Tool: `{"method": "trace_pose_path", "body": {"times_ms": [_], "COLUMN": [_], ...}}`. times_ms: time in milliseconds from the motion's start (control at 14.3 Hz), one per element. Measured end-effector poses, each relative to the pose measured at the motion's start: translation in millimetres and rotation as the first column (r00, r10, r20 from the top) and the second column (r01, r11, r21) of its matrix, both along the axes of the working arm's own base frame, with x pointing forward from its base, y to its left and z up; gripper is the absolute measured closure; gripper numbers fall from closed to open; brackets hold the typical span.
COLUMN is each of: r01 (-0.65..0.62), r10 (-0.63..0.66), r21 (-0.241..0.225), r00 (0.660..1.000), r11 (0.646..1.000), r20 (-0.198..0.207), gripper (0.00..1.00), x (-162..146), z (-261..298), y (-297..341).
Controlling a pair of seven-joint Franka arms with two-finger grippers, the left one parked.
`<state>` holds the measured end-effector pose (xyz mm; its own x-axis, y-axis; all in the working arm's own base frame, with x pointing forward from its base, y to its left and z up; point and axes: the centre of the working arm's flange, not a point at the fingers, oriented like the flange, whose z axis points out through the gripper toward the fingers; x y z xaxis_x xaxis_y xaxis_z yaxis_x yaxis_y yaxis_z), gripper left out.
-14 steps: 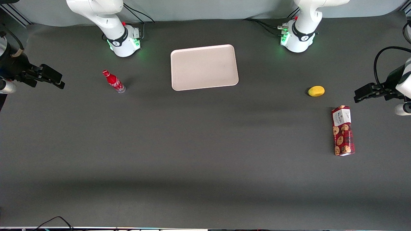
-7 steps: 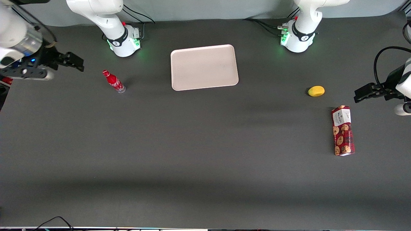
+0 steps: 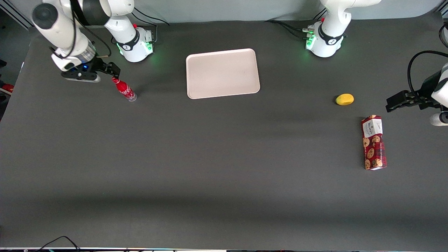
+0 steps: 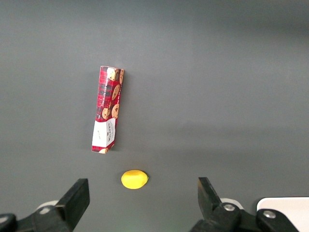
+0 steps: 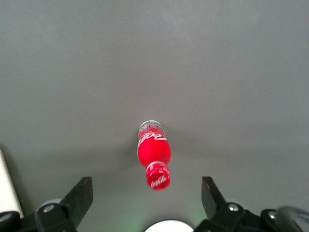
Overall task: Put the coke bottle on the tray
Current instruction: 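Lower the right gripper around the bottle cap and close it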
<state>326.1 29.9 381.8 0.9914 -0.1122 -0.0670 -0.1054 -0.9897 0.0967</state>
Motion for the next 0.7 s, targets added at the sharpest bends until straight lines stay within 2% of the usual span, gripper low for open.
{"method": "trace_pose_path", "body": {"times_ms": [210, 700], "r01": [0.004, 0.062], "r10": [-0.004, -0.060], "r21": [0.006, 0.046], "r00": [1.000, 0.997], "r11": [1.000, 0.997], "r20": [0.003, -0.041], "gripper": [0.00, 0.01], "x": [-6.8, -10.0], "z": [-28.8, -58.0], "y": [-4.2, -22.6]}}
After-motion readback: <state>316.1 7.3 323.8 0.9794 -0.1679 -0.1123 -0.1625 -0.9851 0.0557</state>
